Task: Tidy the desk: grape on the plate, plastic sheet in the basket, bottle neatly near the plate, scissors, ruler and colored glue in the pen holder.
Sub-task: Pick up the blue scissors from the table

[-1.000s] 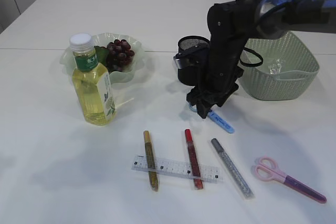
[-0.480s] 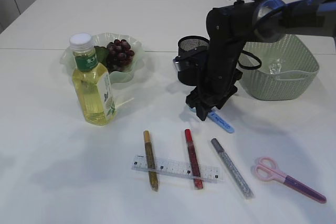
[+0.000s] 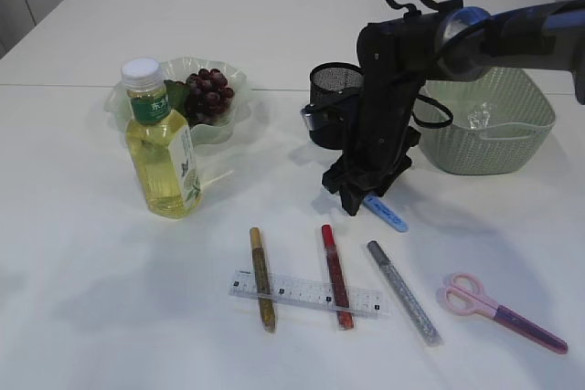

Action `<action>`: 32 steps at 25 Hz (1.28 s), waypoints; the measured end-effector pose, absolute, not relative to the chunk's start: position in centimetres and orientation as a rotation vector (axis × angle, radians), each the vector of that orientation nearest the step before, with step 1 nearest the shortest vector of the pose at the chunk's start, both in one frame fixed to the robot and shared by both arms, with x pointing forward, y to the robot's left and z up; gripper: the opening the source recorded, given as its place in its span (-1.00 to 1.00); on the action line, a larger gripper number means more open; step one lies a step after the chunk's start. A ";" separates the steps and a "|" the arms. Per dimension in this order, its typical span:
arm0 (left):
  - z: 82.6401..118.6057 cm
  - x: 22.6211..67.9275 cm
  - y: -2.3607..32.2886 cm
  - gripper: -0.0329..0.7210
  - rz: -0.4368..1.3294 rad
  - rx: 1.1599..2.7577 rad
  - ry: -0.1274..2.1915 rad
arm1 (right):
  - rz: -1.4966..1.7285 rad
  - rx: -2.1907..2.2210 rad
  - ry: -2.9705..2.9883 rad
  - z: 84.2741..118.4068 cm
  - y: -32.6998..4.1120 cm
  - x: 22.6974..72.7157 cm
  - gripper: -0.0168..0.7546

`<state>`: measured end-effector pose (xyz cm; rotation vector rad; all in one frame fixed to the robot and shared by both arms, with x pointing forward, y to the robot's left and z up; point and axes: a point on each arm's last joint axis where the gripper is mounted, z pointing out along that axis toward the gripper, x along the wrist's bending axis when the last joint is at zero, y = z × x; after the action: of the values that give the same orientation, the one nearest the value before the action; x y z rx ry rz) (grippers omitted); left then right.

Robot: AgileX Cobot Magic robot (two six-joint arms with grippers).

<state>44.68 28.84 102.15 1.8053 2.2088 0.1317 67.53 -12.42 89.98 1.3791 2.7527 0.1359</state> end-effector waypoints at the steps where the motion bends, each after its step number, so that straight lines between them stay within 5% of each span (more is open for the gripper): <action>1: 102.1 44.7 28.8 0.09 0.132 1.805 2.209 | 0.135 1.379 2.753 89.9 -12.4 67.5 0.28; 7: 102.1 44.7 28.8 0.09 0.132 1.807 2.207 | 0.143 1.385 2.754 90.0 -12.3 67.6 0.21; 15: 102.1 44.7 28.8 0.09 0.132 1.807 2.207 | 0.142 1.400 2.750 89.9 -12.3 67.6 -0.46; 26: 102.1 44.7 28.8 0.09 0.132 1.807 2.207 | 0.114 1.412 2.762 90.3 -12.4 67.3 -0.48; 32: 102.1 44.7 29.0 0.09 0.150 1.822 2.207 | 0.127 1.391 2.773 93.7 -12.7 66.5 -0.48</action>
<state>44.68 28.97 102.14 1.8225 2.2066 0.1496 66.52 -12.69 93.75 1.3914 2.7732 0.1270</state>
